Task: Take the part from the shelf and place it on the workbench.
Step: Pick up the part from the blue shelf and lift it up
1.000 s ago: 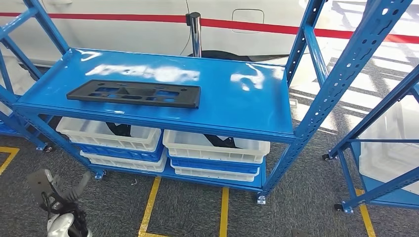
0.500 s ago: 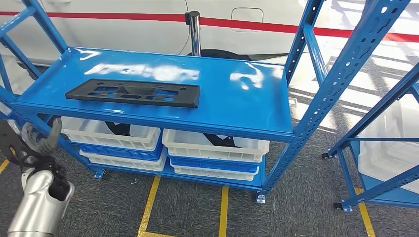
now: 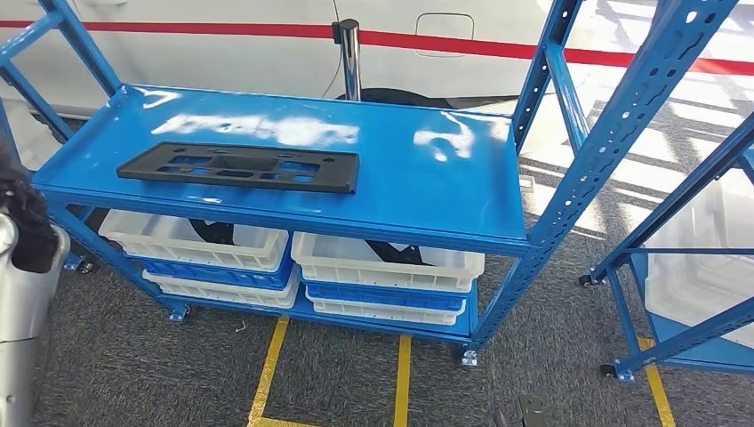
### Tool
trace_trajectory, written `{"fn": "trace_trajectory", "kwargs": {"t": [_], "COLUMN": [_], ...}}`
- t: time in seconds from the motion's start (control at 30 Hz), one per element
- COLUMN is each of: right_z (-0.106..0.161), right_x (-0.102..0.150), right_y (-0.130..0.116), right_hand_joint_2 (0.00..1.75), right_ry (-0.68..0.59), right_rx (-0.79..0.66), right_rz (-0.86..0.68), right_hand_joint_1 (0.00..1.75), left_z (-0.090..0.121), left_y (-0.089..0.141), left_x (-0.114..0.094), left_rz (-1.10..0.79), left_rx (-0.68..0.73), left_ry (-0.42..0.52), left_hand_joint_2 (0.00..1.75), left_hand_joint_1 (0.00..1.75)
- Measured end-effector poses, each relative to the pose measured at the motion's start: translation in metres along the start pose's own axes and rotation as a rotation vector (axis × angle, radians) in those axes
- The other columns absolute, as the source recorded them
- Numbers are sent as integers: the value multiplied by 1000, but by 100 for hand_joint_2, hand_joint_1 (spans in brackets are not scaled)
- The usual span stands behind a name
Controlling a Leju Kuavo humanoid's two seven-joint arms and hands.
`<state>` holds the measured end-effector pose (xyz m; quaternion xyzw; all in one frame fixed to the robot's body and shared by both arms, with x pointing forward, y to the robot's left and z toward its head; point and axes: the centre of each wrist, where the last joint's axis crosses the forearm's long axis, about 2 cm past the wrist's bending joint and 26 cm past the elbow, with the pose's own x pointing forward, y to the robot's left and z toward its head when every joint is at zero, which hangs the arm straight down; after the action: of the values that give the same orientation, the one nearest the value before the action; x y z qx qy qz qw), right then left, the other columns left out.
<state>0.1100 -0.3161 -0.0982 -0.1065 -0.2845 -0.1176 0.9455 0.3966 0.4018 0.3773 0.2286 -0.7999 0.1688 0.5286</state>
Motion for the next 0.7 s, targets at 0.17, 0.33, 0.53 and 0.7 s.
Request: {"fn": "trace_trajectory", "kwargs": {"t": [0.17, 0.33, 0.53, 0.7], "right_z": [-2, -3, -4, -4], "right_x": [7, 13, 20, 24], "right_y": [5, 10, 18, 22], "right_hand_joint_2": [175, 175, 0, 175], "right_ry": [-53, -102, -161, -191], "right_rx": [49, 118, 215, 265], "right_rz": [-32, -66, -113, -135], "right_hand_joint_1": [0, 0, 0, 0], "left_z": [-14, -18, -14, -10], "left_y": [-7, -15, -23, -27], "left_x": [49, 82, 97, 94], "left_rz": [-16, -66, -192, -289], "left_rx": [-79, -175, -293, -354], "left_ry": [-89, -146, -172, -175], "left_hand_joint_2": [0, 0, 0, 0], "left_hand_joint_1": [0, 0, 0, 0]}}
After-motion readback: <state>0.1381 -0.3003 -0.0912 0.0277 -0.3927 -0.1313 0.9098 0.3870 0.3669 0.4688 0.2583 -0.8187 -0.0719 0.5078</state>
